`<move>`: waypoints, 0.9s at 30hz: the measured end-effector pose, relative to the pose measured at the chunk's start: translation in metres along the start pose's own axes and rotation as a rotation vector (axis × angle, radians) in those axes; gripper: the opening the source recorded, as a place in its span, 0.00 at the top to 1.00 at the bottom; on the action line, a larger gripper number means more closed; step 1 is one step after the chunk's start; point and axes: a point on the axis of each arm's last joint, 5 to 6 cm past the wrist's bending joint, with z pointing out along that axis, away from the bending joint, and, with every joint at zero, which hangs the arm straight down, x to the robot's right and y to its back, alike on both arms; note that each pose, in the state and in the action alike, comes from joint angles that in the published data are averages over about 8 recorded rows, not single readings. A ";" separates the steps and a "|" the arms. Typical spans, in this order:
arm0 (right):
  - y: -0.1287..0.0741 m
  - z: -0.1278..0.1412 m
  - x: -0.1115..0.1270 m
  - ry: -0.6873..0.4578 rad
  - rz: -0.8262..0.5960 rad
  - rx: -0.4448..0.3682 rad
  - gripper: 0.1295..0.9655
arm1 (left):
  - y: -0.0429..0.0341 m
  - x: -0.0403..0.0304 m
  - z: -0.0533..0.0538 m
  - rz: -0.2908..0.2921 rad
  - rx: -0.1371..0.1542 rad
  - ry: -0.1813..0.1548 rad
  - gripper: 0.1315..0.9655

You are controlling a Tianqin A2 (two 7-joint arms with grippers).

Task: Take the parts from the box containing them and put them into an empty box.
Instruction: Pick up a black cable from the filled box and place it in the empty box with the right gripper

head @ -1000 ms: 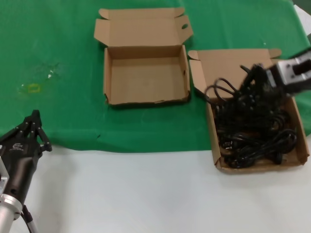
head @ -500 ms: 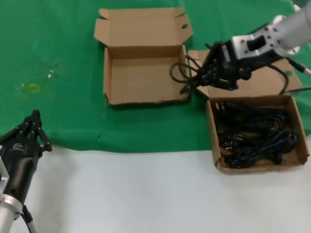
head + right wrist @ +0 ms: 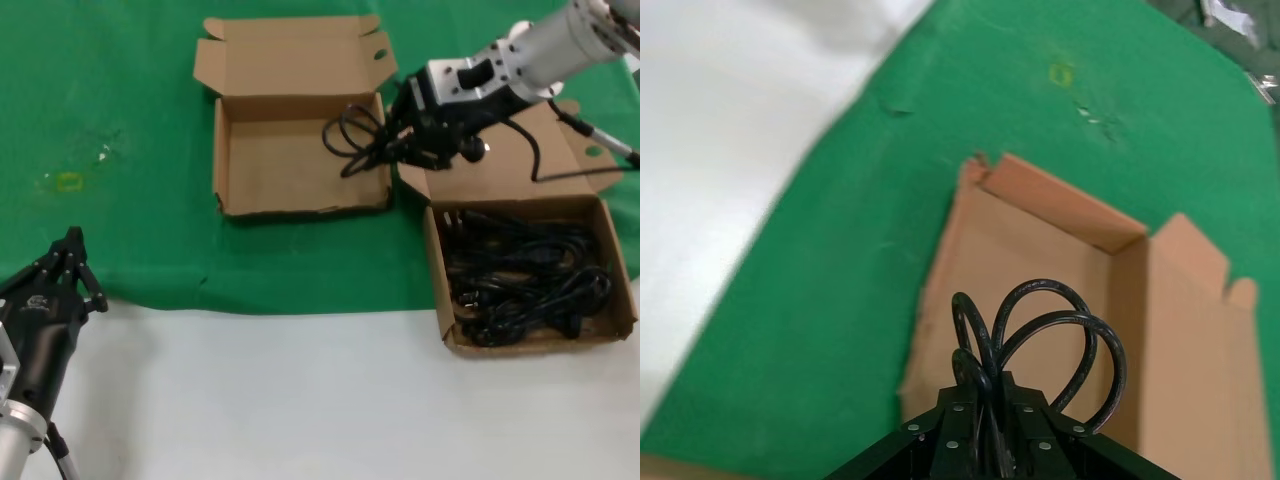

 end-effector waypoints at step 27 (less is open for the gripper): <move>-0.065 0.050 0.023 0.128 -0.025 0.021 0.94 | 0.0000 0.0000 0.000 0.000 0.000 0.000 0.99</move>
